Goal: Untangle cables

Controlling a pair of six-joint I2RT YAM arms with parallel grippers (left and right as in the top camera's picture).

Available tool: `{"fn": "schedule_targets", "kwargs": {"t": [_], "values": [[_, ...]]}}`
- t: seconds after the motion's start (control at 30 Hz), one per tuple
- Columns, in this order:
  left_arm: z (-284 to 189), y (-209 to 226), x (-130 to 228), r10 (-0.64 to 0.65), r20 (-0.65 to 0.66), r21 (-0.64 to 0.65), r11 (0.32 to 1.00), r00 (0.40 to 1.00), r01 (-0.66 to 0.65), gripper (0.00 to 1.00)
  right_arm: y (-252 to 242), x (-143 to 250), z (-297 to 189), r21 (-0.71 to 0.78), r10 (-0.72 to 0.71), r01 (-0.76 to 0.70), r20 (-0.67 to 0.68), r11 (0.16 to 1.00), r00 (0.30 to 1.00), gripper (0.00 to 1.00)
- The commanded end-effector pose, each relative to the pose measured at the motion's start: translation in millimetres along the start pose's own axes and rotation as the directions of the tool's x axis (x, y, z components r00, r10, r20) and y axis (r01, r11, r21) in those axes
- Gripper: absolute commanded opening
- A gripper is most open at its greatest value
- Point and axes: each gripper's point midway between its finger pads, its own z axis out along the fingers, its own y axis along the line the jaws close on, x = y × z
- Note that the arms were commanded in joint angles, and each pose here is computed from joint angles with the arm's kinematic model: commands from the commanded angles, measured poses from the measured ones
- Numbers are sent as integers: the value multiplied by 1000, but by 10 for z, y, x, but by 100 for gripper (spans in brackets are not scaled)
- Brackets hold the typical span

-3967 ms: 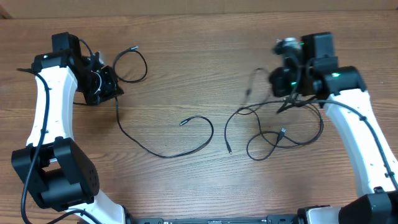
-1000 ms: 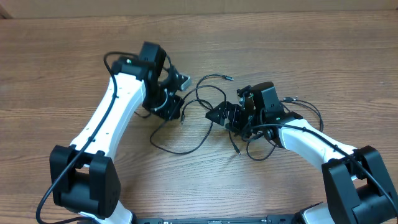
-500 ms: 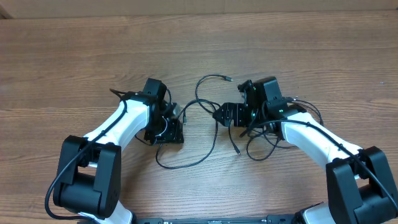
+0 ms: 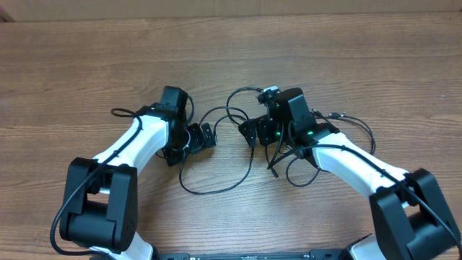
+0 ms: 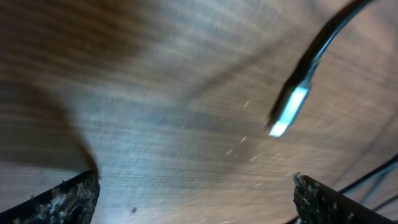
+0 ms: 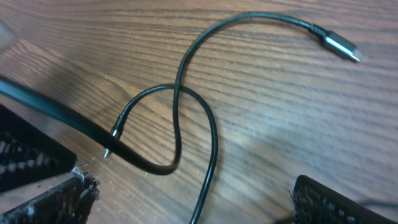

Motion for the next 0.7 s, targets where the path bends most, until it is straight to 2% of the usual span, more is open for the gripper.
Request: {"fn": "schedule_targets", "kwargs": {"t": [0.0,0.17,0.4,0.43,0.47,0.57,0.6,0.63,0.67], "values": [[-94,-167,0,-42,-23,116,992,999,45,100,-27,31,168,24,-31,31,-12,999,999,100],[-98,-161,-1,-31,-24,118,992,999,34,100,-7,-31,283,12,-24,24,26,1000,999,92],[-94,-163,12,-20,-26,116,993,999,22,98,10,-120,312,-12,213,-213,65,977,975,86],[-90,-164,17,-17,-25,113,993,1000,20,96,19,-162,309,-23,254,-253,80,967,964,82],[-88,-171,22,-14,-25,112,994,1000,17,96,26,-197,305,-32,285,-283,92,959,954,76],[-78,-195,49,-5,-30,112,994,1000,8,96,39,-309,292,-52,317,-312,133,948,939,48],[-75,-203,58,-1,-31,111,994,1000,4,91,44,-328,289,-56,315,-310,140,949,939,30],[-73,-205,70,3,-34,110,994,999,1,79,45,-333,288,-57,313,-308,142,950,939,15],[-79,-214,80,7,-38,115,993,999,-2,77,48,-329,288,-57,307,-302,140,952,941,5]]}}
